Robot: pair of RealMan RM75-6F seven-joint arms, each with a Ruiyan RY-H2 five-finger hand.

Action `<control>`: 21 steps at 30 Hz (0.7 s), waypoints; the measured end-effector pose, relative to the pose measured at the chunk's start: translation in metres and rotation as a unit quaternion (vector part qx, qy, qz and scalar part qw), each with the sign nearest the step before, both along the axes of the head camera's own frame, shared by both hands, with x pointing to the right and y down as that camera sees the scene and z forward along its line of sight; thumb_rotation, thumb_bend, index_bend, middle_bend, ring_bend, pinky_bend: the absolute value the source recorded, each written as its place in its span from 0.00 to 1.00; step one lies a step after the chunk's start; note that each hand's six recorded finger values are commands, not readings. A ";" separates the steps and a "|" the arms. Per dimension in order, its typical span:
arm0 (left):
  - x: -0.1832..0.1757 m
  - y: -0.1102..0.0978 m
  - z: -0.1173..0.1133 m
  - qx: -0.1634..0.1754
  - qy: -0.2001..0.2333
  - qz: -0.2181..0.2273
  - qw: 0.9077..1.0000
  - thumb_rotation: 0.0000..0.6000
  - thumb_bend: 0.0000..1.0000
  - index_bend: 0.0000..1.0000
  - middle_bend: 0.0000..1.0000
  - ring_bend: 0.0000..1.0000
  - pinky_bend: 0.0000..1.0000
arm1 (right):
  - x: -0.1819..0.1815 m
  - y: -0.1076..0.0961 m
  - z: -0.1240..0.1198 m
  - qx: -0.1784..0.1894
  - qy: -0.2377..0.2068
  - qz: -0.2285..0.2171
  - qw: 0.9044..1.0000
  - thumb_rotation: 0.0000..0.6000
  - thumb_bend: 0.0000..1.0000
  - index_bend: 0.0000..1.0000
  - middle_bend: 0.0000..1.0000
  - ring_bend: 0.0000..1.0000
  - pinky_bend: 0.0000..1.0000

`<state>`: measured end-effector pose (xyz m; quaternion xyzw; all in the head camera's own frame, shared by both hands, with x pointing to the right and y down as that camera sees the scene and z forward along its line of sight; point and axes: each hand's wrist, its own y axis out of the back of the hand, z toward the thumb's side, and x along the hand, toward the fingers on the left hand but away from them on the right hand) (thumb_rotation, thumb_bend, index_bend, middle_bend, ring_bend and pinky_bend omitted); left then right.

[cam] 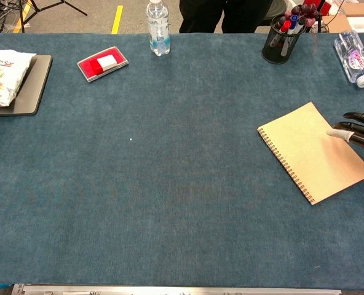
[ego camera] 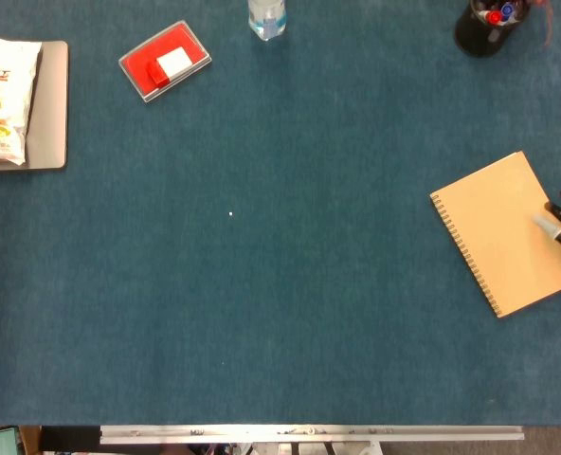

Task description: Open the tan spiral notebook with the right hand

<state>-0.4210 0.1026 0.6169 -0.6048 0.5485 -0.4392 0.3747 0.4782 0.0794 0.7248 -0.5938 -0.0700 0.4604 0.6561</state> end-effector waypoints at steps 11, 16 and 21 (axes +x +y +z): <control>-0.001 0.000 -0.001 0.000 0.000 -0.001 1.000 1.00 0.02 0.21 0.26 0.11 0.37 | -0.013 0.010 0.005 -0.016 -0.020 -0.012 1.000 1.00 0.00 0.14 0.19 0.11 0.23; -0.001 0.000 -0.001 0.000 0.001 -0.001 1.000 1.00 0.02 0.21 0.26 0.11 0.37 | -0.020 0.014 0.007 -0.021 -0.032 -0.019 0.999 1.00 0.00 0.14 0.19 0.11 0.23; -0.001 0.000 -0.002 0.001 0.001 -0.002 1.000 1.00 0.02 0.21 0.26 0.11 0.37 | -0.026 0.018 0.007 -0.026 -0.043 -0.026 0.998 1.00 0.00 0.14 0.19 0.11 0.23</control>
